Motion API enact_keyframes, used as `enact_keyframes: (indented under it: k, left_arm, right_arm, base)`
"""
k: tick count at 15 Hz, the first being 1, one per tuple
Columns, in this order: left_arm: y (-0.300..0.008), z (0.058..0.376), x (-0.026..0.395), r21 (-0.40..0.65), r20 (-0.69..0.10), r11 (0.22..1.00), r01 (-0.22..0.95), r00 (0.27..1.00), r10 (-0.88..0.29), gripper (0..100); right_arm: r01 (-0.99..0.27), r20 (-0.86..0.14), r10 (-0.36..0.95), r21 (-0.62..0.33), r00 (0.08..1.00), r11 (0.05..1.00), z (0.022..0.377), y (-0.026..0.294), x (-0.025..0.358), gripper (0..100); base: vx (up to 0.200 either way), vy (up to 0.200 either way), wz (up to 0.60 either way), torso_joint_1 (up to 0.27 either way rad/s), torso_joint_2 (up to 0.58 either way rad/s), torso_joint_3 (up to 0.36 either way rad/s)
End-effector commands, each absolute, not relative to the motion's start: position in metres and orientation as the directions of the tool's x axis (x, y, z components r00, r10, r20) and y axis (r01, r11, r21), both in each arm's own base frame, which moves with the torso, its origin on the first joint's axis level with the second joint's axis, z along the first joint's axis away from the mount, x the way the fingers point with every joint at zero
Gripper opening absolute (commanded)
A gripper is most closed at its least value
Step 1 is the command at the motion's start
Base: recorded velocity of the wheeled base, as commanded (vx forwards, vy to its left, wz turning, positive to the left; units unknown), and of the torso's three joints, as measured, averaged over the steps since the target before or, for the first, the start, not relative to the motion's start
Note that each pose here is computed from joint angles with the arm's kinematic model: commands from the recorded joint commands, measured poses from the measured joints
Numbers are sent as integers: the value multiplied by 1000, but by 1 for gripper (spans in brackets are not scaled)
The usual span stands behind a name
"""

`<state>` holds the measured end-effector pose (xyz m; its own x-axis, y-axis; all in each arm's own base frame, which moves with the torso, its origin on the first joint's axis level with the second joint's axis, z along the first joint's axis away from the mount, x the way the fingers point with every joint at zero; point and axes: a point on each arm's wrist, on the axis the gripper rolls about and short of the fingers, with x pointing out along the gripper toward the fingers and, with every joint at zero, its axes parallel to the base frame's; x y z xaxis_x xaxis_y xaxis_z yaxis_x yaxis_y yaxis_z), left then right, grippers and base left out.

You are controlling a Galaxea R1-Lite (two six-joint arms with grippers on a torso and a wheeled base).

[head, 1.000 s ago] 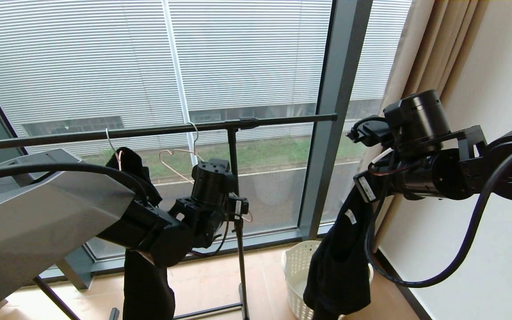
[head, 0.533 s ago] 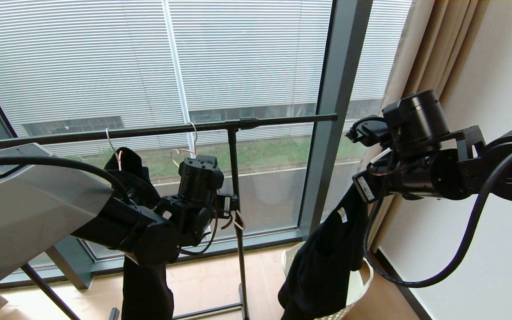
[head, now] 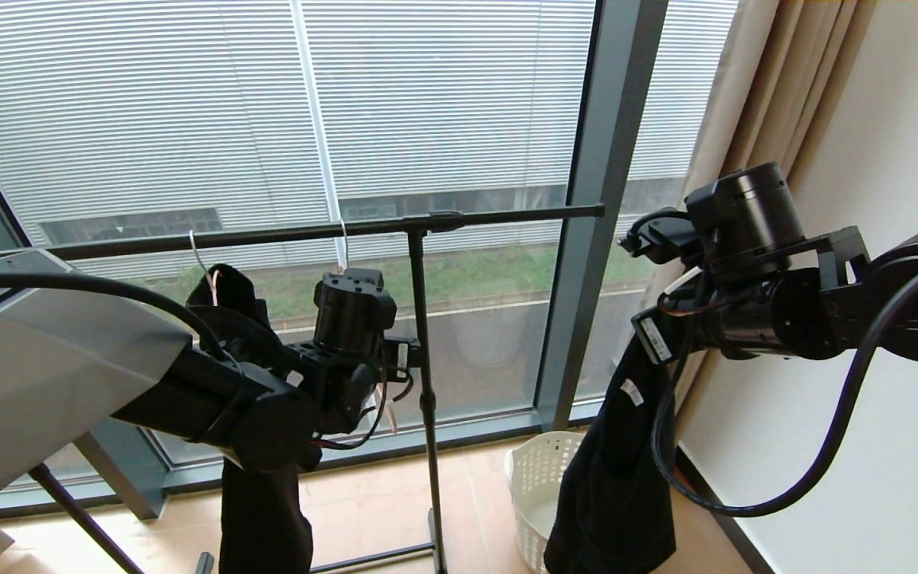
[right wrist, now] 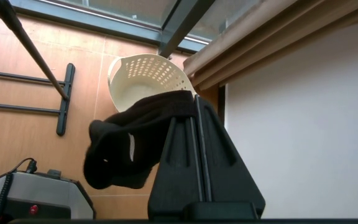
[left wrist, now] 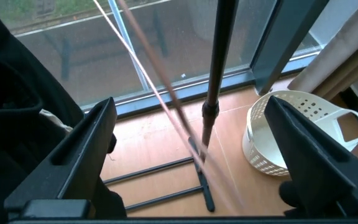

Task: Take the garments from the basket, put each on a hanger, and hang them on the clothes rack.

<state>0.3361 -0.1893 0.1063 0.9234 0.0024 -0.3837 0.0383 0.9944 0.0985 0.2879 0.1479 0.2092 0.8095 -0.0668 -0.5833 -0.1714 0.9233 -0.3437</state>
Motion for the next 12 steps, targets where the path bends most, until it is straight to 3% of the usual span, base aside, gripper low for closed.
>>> enact_keyframes:
  k: [1,10,11,12]
  left_arm:
    - [-181,106,341,106,-380,994,-3,924,43,100]
    - [-158,81,358,119,-425,990,-80,897,123,100]
    - [-158,82,359,117,-423,990,-81,898,124,0]
    - [-158,83,359,116,-422,990,-80,898,122,0]
  right_arm:
    - [-171,-583,-67,-344,810,923,209,148,288,0]
    - [-175,-590,-70,-347,804,921,203,150,291,0]
    - [-176,-592,-71,-348,803,921,202,150,292,0]
    - [-177,-594,-72,-349,801,920,201,150,292,0]
  base:
    - [0,0,0,0,0,0]
    - [0,0,0,0,0,0]
    - [0,0,0,0,0,0]
    - [0,0,0,0,0,0]
